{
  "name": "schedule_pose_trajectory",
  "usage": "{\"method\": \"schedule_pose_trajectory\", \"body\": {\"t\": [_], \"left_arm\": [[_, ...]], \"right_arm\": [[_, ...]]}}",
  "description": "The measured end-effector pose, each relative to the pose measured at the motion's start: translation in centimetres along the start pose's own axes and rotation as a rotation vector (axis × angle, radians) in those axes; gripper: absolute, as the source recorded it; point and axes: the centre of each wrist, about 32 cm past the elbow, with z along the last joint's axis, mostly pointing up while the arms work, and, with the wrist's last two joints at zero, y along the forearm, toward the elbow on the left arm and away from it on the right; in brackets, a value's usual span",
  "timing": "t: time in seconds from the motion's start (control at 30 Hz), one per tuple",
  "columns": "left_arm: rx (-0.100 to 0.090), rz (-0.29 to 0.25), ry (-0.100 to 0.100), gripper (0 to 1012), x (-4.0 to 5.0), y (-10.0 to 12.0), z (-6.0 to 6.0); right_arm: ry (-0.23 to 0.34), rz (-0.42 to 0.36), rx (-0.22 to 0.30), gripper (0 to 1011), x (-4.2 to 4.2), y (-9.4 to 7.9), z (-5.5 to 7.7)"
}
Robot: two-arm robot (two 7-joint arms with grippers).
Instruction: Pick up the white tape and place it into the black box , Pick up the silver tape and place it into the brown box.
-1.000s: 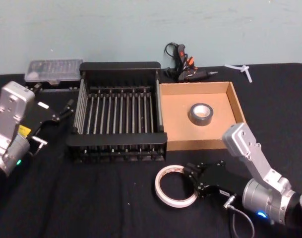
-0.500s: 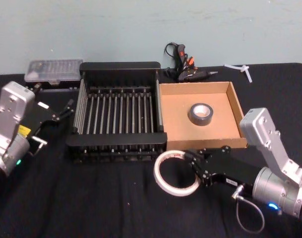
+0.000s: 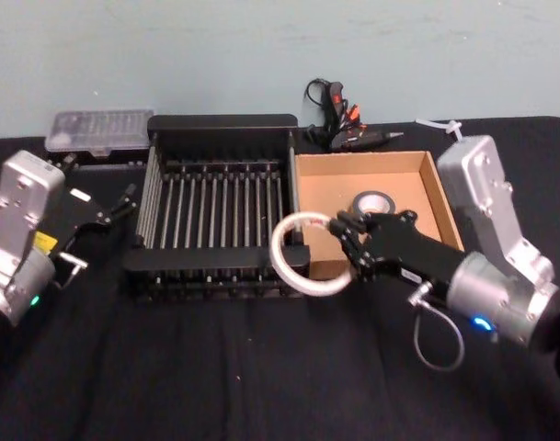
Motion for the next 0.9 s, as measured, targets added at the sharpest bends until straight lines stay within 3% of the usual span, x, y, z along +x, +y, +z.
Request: {"method": "schedule_pose_trajectory", "body": {"t": [0.3, 0.53, 0.9], "left_arm": [[0.0, 0.0, 0.0, 1001, 0.0, 0.0, 0.0], [0.0, 0.0, 0.0, 1002, 0.0, 0.0, 0.0], [0.0, 0.0, 0.0, 1001, 0.0, 0.0, 0.0]], "right_arm": [[-0.008, -0.031, 0.004, 78, 0.65, 3.8, 1.3], [-0.008, -0.063, 0.009, 77, 0.95, 7.9, 2.2], [0.011, -0.108, -0.005, 77, 0.96, 13.0, 2.4]]}}
